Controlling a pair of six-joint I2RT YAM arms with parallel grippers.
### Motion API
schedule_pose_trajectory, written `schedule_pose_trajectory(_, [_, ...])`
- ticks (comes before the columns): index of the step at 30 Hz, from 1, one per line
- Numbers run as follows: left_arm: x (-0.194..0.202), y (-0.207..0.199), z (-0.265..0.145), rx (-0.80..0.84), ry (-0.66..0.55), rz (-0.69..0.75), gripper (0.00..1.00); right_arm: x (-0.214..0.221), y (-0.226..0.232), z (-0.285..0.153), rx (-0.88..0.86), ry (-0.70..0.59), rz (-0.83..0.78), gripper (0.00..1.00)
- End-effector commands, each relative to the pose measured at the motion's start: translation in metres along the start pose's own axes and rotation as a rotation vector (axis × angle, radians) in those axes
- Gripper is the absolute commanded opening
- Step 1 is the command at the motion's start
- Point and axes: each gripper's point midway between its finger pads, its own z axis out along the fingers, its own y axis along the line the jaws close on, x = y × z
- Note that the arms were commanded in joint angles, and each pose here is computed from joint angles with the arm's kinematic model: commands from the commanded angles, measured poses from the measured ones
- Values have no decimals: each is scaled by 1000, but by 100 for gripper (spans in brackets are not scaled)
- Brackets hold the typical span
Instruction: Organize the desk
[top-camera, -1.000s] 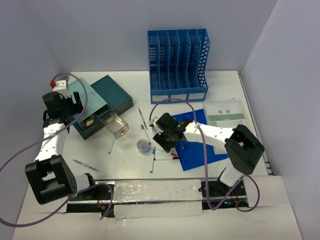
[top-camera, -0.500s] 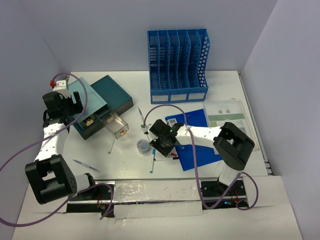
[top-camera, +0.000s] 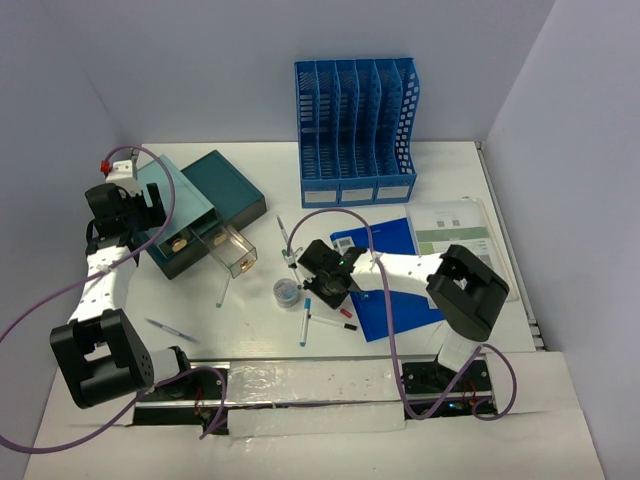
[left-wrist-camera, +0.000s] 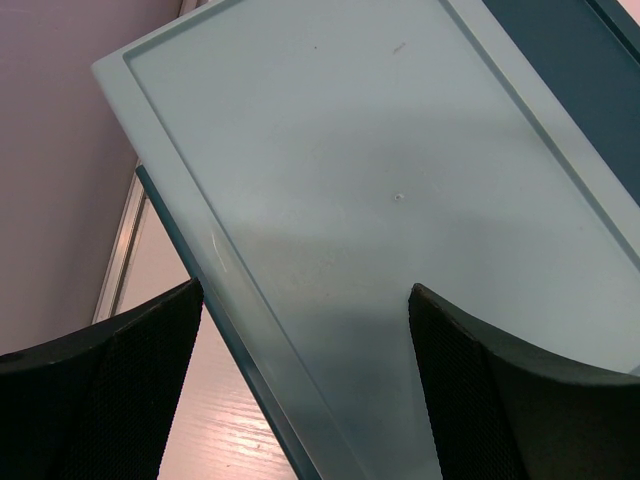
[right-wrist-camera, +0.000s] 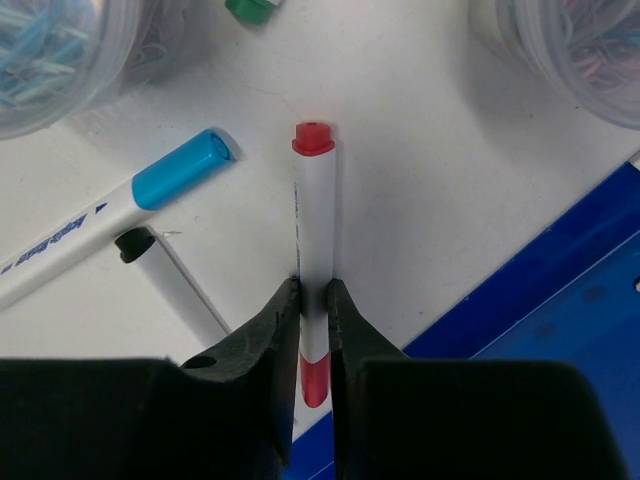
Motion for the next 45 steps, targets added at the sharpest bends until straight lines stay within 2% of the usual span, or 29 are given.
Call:
schedule_pose_trajectory(1, [-15, -1, -6, 8, -37, 25, 90, 2, -15, -9, 94, 10, 0, 0])
schedule_pose_trajectory(5, [-16, -2, -7, 9, -39, 27, 90, -17, -23, -34, 133, -81, 14, 0])
schedule_pose_trajectory(9, [-17, -2, -6, 14, -40, 21, 89, -68, -27, -100, 134, -339, 47, 0])
schedule_pose_trajectory(12, [-17, -3, -5, 18, -35, 20, 90, -118, -24, -161, 96, -586, 103, 0])
schedule_pose_trajectory(13, [-17, -3, -5, 17, -35, 20, 90, -129, -23, -169, 88, -636, 110, 0])
schedule_pose_trajectory(15, [-16, -3, -5, 18, -32, 22, 89, -174, -19, -216, 42, -845, 131, 0])
schedule_pose_trajectory(20, [-15, -3, -5, 21, -26, 26, 89, -247, 0, -270, -80, -1069, 135, 0])
schedule_pose_trajectory(23, [-11, -4, -3, 27, -10, 29, 89, -292, 15, -248, -155, -1047, 125, 0])
schedule_pose_trajectory(24, [-10, -4, -3, 26, -6, 30, 89, -309, 19, -262, -175, -1079, 120, 0])
schedule_pose_trajectory(26, [-7, -4, -1, 28, 2, 32, 89, -330, 33, -241, -222, -1039, 119, 0])
schedule_pose_trajectory(27, [-6, -4, 0, 29, 7, 32, 89, -338, 41, -220, -242, -998, 120, 0])
schedule_pose_trajectory(30, [-4, -5, 1, 35, 14, 36, 89, -360, 59, -203, -272, -949, 118, 0])
schedule_pose_trajectory(32, [-4, -4, 1, 34, 14, 35, 89, -358, 64, -183, -259, -886, 118, 0])
schedule_pose_trajectory(38, [-5, -6, 2, 44, 13, 33, 89, -351, 65, -146, -222, -801, 134, 20])
schedule_pose_trajectory(40, [-4, -7, 2, 46, 16, 33, 89, -352, 65, -148, -224, -806, 130, 31])
schedule_pose_trajectory(42, [-5, -6, 1, 45, 14, 33, 89, -351, 65, -149, -228, -804, 128, 36])
schedule_pose_trajectory(45, [-7, -7, -1, 45, 7, 35, 89, -347, 68, -149, -238, -787, 119, 48])
